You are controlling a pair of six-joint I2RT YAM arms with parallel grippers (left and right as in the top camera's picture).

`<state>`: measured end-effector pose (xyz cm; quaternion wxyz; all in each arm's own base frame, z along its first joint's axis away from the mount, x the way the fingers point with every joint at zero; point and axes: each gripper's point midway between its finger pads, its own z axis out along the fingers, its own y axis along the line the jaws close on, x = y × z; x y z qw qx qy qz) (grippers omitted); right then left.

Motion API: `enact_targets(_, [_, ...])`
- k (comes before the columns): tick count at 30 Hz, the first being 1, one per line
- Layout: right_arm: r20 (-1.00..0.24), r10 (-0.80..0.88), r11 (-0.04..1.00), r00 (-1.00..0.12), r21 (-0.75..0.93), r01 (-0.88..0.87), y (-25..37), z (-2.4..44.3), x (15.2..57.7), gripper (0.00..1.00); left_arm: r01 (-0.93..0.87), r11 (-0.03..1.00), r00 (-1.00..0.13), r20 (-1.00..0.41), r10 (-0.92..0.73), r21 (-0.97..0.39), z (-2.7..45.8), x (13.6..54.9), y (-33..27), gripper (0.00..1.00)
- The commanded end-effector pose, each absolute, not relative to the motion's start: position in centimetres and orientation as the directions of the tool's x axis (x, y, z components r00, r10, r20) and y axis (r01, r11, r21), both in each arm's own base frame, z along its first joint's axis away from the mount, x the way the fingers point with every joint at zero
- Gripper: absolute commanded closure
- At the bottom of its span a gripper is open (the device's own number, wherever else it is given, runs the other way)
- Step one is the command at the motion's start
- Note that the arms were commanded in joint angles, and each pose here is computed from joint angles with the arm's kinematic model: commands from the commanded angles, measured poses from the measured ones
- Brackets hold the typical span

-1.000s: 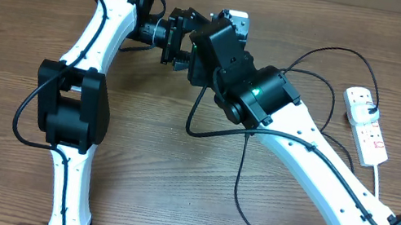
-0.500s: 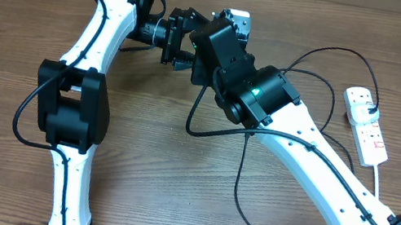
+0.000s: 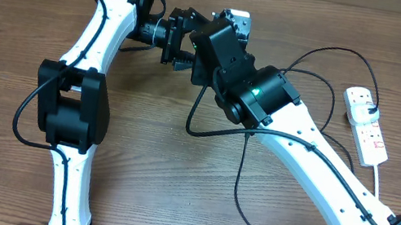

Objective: Plug charger to phone and switch on socket

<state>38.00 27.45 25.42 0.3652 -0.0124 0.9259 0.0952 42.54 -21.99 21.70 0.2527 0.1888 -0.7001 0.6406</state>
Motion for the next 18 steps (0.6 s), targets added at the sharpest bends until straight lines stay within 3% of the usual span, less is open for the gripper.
enact_targets(1, [-0.704, 0.07, 0.978, -0.706, 0.187, -0.09, 27.48, 27.15, 38.2, 0.6, -0.572, 0.051, -0.814, 0.574, 0.092, -0.819, 23.66, 42.9, -21.81, 0.27])
enact_targets(18, [-0.709, 0.072, 0.979, -0.701, 0.185, -0.087, 27.43, 27.22, 38.33, 0.62, -0.591, 0.053, -0.8, 0.594, 0.091, -0.805, 23.66, 42.73, -21.79, 0.27])
